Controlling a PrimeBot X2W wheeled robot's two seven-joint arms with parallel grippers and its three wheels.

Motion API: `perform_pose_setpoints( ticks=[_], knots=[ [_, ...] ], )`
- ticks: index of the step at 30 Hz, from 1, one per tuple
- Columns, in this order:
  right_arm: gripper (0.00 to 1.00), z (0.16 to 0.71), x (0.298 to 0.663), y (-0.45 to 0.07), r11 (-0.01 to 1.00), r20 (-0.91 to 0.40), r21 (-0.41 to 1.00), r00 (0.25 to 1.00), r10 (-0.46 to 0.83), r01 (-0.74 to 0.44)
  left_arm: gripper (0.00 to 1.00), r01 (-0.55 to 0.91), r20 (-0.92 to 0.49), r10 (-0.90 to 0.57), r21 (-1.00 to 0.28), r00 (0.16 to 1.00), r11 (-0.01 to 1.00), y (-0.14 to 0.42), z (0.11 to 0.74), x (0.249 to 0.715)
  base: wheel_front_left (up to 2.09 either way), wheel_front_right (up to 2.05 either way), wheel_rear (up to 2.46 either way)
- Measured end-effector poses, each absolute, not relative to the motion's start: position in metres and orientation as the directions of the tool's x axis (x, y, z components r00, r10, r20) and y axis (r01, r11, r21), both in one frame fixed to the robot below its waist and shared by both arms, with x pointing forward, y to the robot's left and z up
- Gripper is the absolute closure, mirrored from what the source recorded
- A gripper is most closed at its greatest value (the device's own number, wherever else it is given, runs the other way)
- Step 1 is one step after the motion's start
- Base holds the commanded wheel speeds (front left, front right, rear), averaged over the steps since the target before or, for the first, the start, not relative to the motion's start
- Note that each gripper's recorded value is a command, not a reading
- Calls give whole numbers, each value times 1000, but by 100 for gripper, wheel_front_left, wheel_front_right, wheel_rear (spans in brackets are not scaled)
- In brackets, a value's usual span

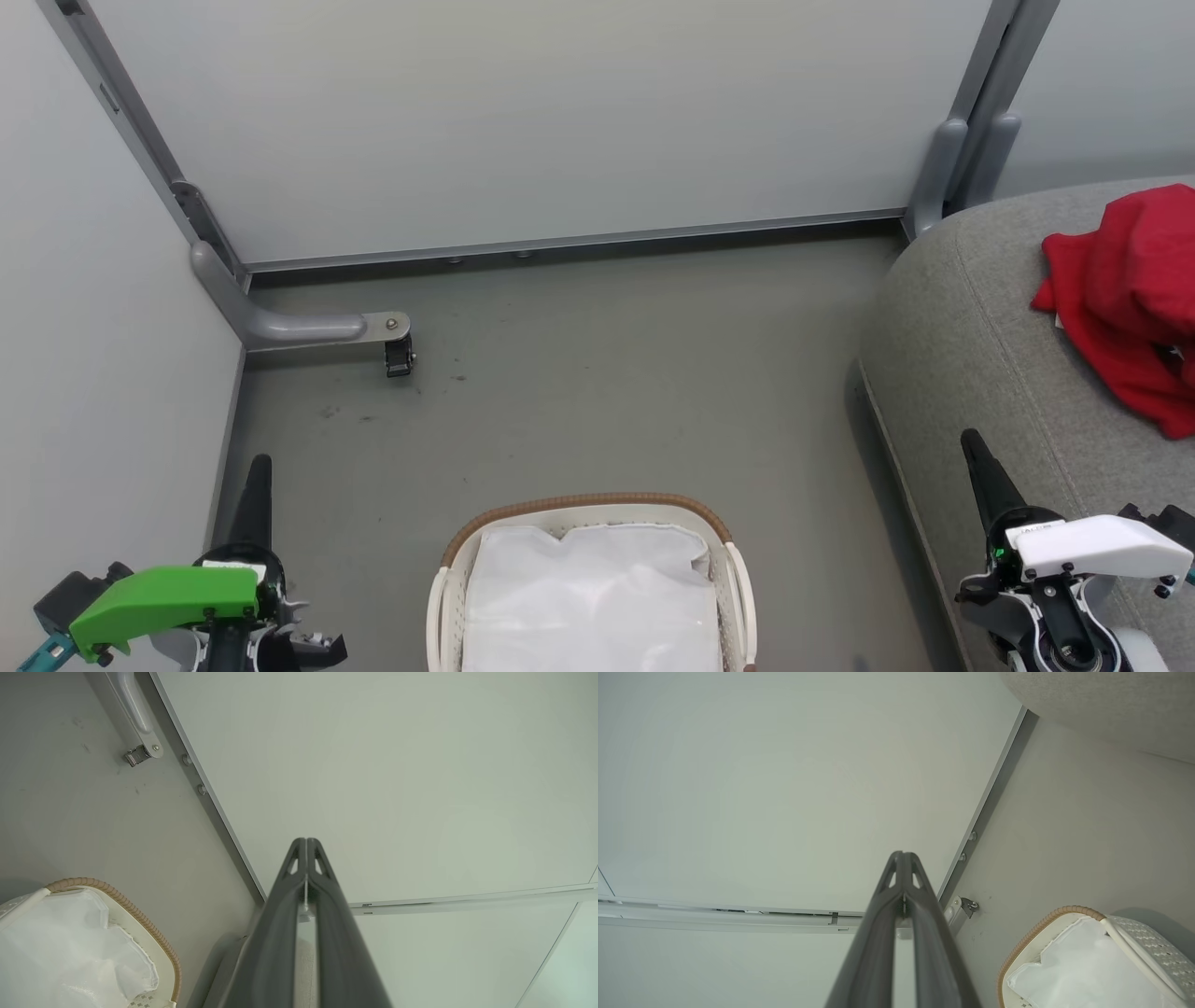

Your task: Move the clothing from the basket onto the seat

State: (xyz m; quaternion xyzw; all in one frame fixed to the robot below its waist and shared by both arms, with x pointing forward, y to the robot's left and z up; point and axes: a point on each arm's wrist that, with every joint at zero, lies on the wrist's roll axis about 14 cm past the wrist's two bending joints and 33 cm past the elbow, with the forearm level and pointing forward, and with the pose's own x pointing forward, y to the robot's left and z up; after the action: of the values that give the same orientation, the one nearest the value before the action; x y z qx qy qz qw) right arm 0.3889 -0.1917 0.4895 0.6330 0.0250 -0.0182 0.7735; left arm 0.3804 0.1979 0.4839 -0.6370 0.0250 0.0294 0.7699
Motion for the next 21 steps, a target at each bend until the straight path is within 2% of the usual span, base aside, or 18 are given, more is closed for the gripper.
perform_pose_setpoints(
  ticks=[21],
  knots=[
    [100, 500, 388, -197, 51, -25, 998, 1000, 1, 25, 100, -33, -33, 3, -998, 999, 52, 199, 498, 385, 0, 0, 0]
  ],
)
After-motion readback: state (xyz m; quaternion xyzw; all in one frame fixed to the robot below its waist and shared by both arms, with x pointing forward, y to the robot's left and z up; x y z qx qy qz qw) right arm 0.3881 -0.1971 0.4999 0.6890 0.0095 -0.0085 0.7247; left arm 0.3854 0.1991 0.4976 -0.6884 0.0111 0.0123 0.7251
